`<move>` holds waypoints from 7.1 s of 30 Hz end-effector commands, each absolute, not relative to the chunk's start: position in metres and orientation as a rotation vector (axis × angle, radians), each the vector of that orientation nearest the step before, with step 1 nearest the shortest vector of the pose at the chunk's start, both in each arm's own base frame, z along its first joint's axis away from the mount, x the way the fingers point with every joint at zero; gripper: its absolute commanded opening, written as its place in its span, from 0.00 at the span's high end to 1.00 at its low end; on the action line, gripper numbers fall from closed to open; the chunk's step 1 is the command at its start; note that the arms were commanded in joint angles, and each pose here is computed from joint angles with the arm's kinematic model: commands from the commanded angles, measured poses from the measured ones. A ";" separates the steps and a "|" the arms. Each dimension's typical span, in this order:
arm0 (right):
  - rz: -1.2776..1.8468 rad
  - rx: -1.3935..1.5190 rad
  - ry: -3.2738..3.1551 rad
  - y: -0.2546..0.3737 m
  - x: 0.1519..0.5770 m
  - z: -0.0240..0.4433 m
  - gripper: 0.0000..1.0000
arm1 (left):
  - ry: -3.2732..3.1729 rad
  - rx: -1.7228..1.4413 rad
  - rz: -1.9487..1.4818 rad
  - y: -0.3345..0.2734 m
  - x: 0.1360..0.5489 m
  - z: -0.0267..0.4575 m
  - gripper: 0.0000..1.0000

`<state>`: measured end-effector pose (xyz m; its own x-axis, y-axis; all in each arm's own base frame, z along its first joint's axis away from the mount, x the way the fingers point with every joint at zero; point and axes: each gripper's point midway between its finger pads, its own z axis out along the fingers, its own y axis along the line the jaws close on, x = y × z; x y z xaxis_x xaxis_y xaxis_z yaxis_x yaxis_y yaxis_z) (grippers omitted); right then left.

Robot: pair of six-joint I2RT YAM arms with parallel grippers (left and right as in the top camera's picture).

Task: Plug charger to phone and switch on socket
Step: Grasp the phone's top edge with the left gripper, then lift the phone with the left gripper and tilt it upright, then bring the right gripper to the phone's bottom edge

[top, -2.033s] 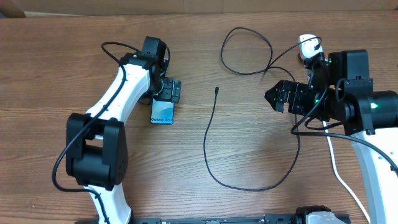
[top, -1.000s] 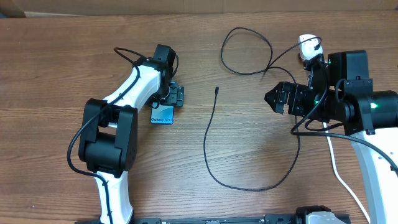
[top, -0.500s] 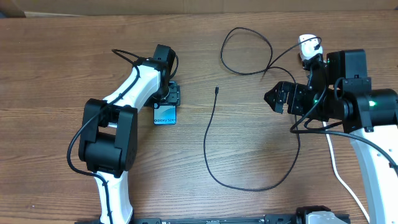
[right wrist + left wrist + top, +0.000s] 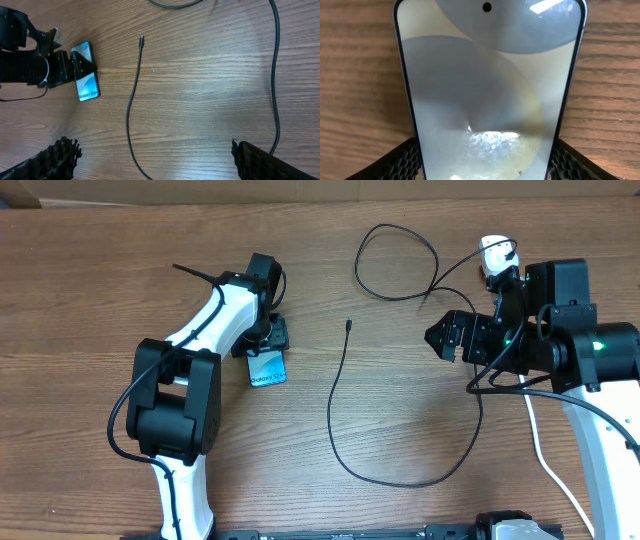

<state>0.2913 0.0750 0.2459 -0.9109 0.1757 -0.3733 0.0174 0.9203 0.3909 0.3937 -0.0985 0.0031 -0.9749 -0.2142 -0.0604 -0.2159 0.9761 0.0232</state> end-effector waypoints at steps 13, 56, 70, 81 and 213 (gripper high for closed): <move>0.534 0.123 2.640 0.076 0.298 0.250 0.00 | 3.099 -0.941 -0.219 -0.090 0.381 -0.002 0.44; 0.622 0.134 2.732 0.088 0.308 0.225 0.00 | 3.003 -0.865 0.064 -0.040 0.400 0.004 0.65; 0.622 0.134 2.731 0.088 0.308 0.226 0.00 | 2.990 -0.825 -0.094 -0.058 0.427 0.071 0.68; 0.622 0.133 2.729 0.088 0.308 0.226 0.00 | 3.085 -0.851 -0.351 -0.089 0.411 0.077 0.96; 1.194 0.076 2.713 0.319 0.359 0.158 0.40 | 2.770 -1.992 -0.447 -0.126 0.388 0.149 0.96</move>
